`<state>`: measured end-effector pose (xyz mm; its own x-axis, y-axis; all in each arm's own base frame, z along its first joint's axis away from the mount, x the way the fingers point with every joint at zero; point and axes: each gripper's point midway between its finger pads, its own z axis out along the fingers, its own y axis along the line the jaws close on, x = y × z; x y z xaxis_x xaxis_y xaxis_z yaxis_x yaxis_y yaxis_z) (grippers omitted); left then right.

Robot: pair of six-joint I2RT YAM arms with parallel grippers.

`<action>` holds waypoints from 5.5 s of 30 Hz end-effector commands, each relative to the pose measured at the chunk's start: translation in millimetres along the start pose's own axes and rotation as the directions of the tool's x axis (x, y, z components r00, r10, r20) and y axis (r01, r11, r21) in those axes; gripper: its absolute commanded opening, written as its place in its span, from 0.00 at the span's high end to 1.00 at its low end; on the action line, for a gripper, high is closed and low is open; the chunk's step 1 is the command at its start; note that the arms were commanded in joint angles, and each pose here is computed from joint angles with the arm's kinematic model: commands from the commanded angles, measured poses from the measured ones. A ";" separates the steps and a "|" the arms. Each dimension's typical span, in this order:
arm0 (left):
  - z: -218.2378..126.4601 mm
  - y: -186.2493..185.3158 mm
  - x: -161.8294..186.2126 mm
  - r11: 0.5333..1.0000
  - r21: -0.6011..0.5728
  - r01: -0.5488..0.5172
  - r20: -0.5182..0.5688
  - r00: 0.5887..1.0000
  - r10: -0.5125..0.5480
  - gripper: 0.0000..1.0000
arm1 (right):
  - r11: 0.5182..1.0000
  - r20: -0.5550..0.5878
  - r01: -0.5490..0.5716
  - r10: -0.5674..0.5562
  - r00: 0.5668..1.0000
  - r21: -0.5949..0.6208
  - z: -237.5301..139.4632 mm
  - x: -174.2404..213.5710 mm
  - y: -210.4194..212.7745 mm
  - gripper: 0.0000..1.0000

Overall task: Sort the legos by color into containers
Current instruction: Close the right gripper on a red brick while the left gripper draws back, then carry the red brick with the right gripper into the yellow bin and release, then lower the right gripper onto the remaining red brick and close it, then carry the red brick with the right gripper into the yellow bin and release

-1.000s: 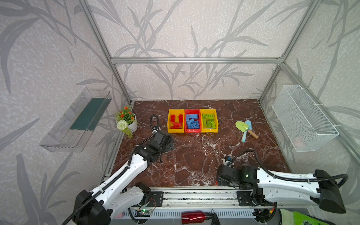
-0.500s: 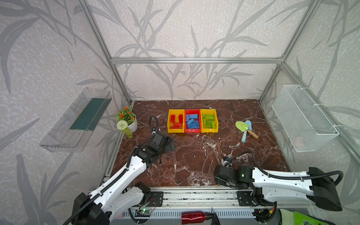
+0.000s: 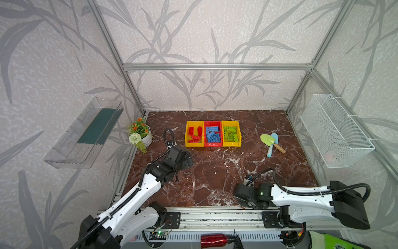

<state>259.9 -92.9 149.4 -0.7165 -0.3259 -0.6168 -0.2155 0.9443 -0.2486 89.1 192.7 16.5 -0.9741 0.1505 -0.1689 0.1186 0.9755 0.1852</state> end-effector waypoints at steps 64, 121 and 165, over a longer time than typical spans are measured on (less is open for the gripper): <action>-26.1 -24.7 17.8 0.969 0.243 0.031 -0.053 0.998 -0.019 0.01 | 0.758 0.367 0.633 -0.551 0.750 -0.156 -110.8 -319.7 232.4 0.14; -5.9 -108.3 87.5 0.886 0.378 -0.270 -0.092 0.941 0.326 0.01 | 0.979 -0.012 -0.182 0.184 0.983 0.090 -5.6 -44.0 -82.5 0.44; -19.9 -4.7 43.0 0.996 0.036 -0.078 0.073 0.995 0.075 0.01 | 0.770 0.367 0.525 -0.400 0.840 -0.363 -29.4 -315.8 288.2 0.68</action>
<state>217.7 -127.3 141.9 -0.6944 -0.2381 -0.6790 -0.0722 0.9620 -0.2635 416.0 413.7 153.9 -0.8276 -0.1512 -0.5405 -0.4324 0.7858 0.4422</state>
